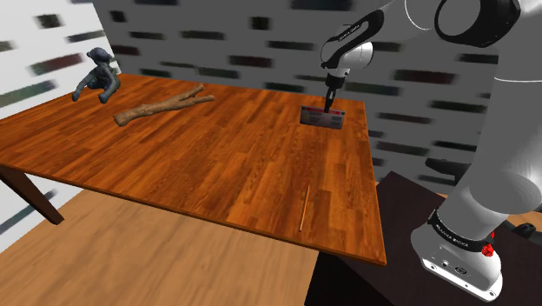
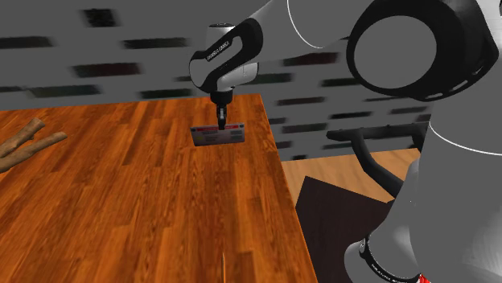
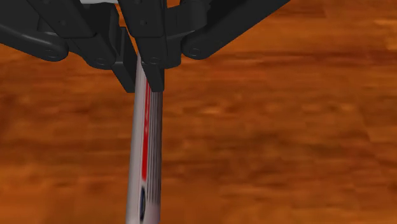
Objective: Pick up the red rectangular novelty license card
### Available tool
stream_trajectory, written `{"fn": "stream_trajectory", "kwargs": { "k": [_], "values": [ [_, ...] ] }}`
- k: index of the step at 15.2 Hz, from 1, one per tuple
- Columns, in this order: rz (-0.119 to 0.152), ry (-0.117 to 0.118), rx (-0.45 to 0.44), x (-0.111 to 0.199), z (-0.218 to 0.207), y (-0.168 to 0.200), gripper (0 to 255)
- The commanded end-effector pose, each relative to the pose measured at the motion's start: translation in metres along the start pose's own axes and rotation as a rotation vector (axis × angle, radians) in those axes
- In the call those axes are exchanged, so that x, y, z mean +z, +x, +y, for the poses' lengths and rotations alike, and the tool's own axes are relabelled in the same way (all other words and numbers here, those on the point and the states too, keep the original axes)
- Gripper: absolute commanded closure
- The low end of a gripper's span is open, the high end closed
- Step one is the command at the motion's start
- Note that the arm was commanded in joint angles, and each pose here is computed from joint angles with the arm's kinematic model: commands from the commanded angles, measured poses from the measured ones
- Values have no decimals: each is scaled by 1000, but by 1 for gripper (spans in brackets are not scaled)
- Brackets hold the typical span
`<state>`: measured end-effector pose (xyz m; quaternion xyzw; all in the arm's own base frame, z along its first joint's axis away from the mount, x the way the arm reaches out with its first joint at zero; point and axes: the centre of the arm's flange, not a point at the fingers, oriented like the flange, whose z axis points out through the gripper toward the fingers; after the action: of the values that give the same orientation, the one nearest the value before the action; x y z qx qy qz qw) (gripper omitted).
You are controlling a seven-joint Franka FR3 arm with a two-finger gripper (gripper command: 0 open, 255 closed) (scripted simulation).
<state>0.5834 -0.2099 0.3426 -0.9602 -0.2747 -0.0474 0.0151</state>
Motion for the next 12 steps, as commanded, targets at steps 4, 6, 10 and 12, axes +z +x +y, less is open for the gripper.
{"fn": "stream_trajectory", "kwargs": {
  "k": [4, 6, 10, 12],
  "values": [
    [0, 0, 0, 0, 0, 0, 255],
    [0, 0, 0, 0, -1, 0, 255],
    [0, 0, 0, -21, -1, 2, 255],
    [0, 0, 0, -32, -1, 4, 255]
  ]
}}
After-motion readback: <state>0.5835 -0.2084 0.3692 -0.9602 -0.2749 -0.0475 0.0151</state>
